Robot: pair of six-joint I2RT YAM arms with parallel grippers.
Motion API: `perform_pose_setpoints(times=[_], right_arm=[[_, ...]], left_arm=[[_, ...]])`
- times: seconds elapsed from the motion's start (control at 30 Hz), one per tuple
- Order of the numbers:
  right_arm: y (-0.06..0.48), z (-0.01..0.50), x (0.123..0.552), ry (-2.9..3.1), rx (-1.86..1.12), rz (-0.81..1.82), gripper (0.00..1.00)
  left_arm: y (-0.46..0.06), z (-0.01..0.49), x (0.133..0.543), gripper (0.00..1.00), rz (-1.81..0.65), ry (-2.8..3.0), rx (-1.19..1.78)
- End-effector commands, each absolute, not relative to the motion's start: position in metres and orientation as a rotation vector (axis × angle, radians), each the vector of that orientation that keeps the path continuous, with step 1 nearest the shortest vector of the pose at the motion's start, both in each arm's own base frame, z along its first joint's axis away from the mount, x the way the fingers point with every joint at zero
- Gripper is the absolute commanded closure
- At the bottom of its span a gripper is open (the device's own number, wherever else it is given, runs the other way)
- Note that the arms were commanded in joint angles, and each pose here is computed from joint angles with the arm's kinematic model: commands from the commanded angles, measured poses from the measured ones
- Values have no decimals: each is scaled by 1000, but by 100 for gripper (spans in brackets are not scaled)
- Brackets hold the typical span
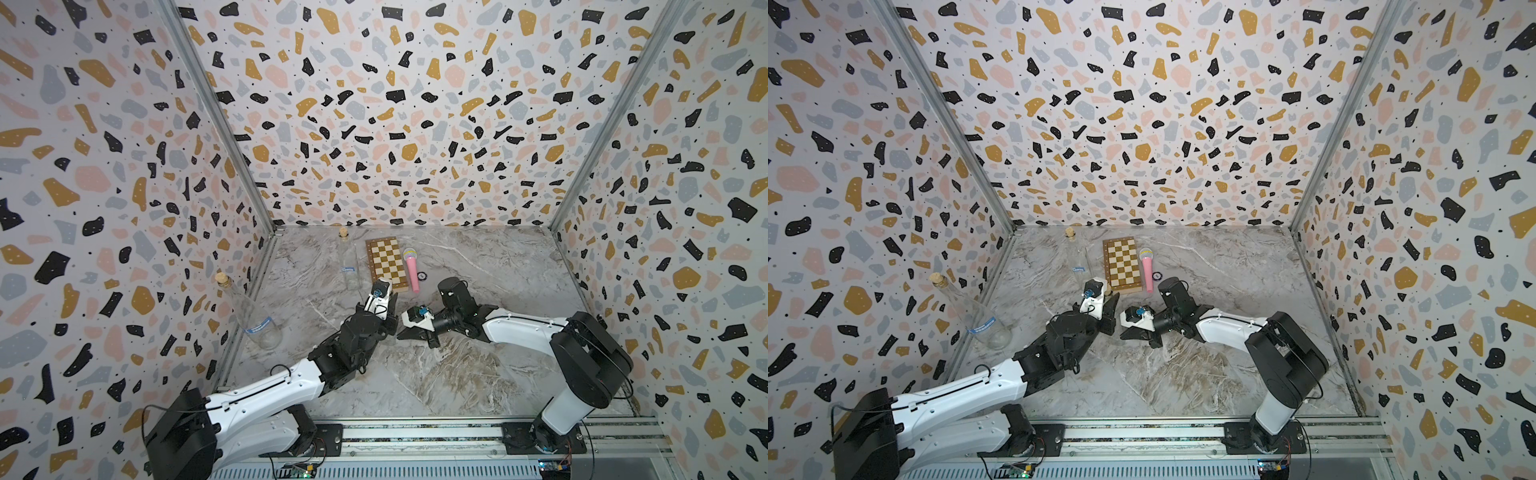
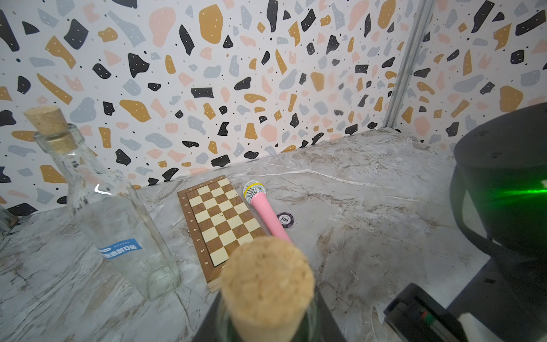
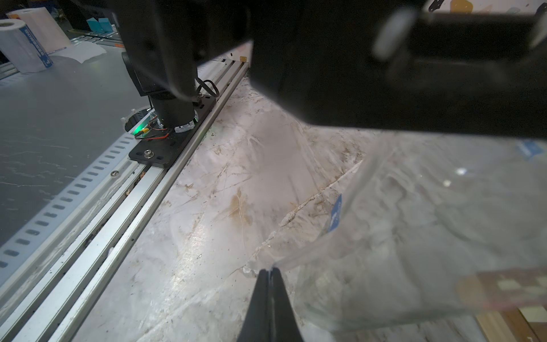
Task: Remove the label from the bottle
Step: Tear open the label from the bottle.
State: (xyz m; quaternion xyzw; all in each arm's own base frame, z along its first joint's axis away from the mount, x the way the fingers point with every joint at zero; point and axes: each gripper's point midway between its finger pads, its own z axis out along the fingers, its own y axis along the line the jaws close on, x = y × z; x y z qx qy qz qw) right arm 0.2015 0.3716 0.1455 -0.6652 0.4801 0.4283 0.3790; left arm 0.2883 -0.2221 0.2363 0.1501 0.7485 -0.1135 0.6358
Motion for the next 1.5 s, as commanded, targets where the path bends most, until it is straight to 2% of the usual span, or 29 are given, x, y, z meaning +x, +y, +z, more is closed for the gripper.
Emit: perform_pose_setpoints(times=[0.0, 1.47], right_arm=[[373, 164, 195, 1175, -1707, 1107, 99], [378, 161, 186, 1161, -1739, 1125, 99]], left_arm=[[-222, 262, 290, 100, -285, 1632, 295], [-222, 259, 290, 100, -286, 1633, 294]])
